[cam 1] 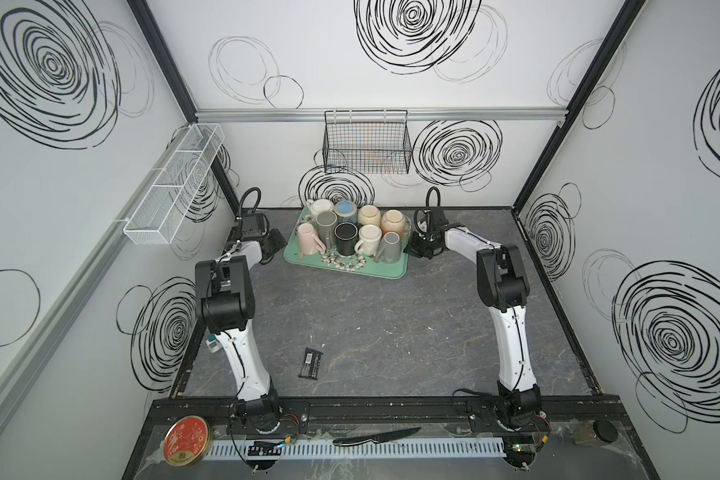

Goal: Turn the mug right side up
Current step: Move the tray to the top-center of the table.

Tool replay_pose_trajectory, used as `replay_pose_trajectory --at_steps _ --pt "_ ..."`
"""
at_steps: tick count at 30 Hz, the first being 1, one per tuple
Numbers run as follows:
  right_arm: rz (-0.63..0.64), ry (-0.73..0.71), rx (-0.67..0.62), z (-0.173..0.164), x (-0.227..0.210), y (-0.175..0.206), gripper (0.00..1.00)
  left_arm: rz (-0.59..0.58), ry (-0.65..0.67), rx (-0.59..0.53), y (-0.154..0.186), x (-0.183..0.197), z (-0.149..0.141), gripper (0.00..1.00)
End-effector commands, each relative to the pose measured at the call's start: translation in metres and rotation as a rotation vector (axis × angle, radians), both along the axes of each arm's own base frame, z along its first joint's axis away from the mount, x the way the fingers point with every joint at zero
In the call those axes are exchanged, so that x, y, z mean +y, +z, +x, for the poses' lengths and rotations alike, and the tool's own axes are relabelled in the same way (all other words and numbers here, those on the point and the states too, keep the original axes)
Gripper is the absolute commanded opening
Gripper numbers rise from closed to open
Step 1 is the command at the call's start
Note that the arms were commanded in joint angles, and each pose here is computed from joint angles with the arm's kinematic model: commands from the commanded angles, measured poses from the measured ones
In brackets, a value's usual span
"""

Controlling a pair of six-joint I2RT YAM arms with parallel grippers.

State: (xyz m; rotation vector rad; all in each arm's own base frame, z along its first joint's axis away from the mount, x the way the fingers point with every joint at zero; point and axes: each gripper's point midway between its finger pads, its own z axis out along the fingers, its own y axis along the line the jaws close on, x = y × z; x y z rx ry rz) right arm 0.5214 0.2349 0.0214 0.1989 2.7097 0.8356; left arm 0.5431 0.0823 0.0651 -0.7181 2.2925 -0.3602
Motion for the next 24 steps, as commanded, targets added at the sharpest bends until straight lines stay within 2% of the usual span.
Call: replay_pose_trajectory --at_steps 1,5,9,12,21,24 --pt "-0.035 0.086 0.108 -0.03 0.011 -0.051 0.0 -0.034 -0.074 0.088 -0.026 -0.012 0.0 0.55" --pt "-0.032 0.089 0.113 -0.029 0.013 -0.054 0.0 -0.049 -0.151 0.108 -0.039 -0.028 0.01 0.54" --pt "-0.025 0.112 0.099 -0.022 0.017 -0.053 0.0 -0.104 -0.182 0.112 -0.049 -0.041 0.006 0.53" --pt "-0.041 0.137 0.091 -0.014 0.018 -0.052 0.0 -0.115 -0.166 0.118 -0.056 -0.041 -0.005 0.5" --pt "-0.032 0.2 0.063 -0.006 0.03 -0.048 0.0 -0.153 -0.108 0.135 -0.066 -0.049 -0.053 0.31" --pt "-0.034 0.213 0.057 -0.007 0.031 -0.045 0.0 -0.148 -0.108 0.139 -0.067 -0.053 -0.064 0.29"
